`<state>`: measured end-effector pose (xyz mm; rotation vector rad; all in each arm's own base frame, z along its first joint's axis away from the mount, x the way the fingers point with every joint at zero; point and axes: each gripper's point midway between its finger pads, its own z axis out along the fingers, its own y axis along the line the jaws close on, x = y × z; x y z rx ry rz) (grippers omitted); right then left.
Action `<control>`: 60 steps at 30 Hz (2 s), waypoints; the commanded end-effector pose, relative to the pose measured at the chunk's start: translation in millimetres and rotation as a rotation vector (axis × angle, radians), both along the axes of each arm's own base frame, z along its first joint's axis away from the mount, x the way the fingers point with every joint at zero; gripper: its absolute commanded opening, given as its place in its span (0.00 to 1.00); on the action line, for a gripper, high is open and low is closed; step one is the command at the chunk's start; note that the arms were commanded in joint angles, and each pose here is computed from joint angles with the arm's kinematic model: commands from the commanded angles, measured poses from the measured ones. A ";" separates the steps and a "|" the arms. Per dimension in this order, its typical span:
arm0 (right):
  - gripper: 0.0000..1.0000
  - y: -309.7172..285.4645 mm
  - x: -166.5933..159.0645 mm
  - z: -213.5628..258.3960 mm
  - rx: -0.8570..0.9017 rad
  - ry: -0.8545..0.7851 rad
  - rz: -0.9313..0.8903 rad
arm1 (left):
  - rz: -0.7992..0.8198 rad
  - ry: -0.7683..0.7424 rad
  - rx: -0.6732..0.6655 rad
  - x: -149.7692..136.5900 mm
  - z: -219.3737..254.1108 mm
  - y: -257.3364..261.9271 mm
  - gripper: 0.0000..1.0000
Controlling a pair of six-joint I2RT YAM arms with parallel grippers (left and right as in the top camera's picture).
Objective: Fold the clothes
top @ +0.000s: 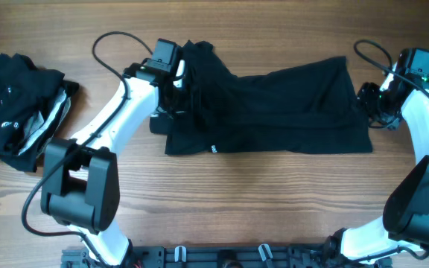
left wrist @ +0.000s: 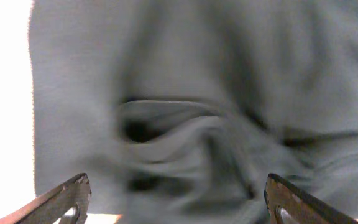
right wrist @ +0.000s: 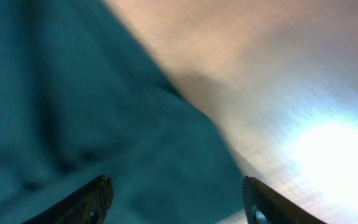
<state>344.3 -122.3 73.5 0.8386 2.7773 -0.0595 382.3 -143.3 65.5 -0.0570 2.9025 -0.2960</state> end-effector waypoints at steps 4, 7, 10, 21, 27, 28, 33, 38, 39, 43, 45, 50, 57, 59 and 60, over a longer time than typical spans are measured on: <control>0.70 20.3 -24.6 -10.6 0.105 0.101 0.046 | 0.342 0.033 -0.011 22.8 -13.2 75.5 0.74; 0.70 23.2 -30.9 -11.9 0.118 0.128 0.056 | 0.331 0.151 -0.024 11.5 -50.1 70.9 0.74; 0.70 23.6 -32.0 -12.0 0.119 0.133 0.055 | 0.320 0.254 -0.066 -2.3 -73.1 60.7 0.66; 0.69 20.6 -34.8 -12.2 0.098 0.148 0.076 | 0.571 0.338 0.093 -28.9 -56.2 171.9 0.04; 0.69 22.9 -43.0 -12.7 0.109 0.181 0.083 | 0.646 0.432 0.092 -54.9 -52.1 197.8 0.05; 0.70 23.1 -44.5 -12.7 0.107 0.188 0.107 | 0.641 0.431 0.092 -55.3 -50.8 197.6 0.08; 0.76 25.7 -33.2 -9.3 0.123 0.140 0.129 | 0.531 0.254 -0.015 -31.8 -6.6 182.5 0.45; 0.93 31.8 39.2 50.4 0.131 -0.152 0.241 | 0.154 -0.263 -0.132 62.6 64.4 112.7 0.72; 0.95 36.9 50.6 58.3 0.132 -0.198 0.268 | 0.098 -0.336 -0.132 78.0 69.9 98.1 0.72; 1.00 53.2 98.9 79.9 0.094 -0.392 0.352 | 0.012 -0.570 -0.162 134.4 80.5 61.9 0.66; 1.00 66.1 116.5 80.8 0.080 -0.440 0.393 | 0.004 -0.612 -0.168 150.4 70.5 58.0 0.66; 0.82 58.2 106.8 41.0 0.069 -0.302 0.312 | -0.025 -0.469 -0.226 129.6 40.4 45.0 0.66; 0.75 68.9 137.6 -38.0 0.154 -0.278 0.332 | -0.044 -0.432 -0.228 127.4 20.8 33.1 0.70; 0.69 67.8 145.8 -54.8 0.159 -0.287 0.316 | -0.053 -0.420 -0.229 125.0 17.5 28.4 0.70; 0.68 66.8 151.0 -58.8 0.154 -0.302 0.318 | -0.060 -0.408 -0.230 122.9 14.1 24.1 0.70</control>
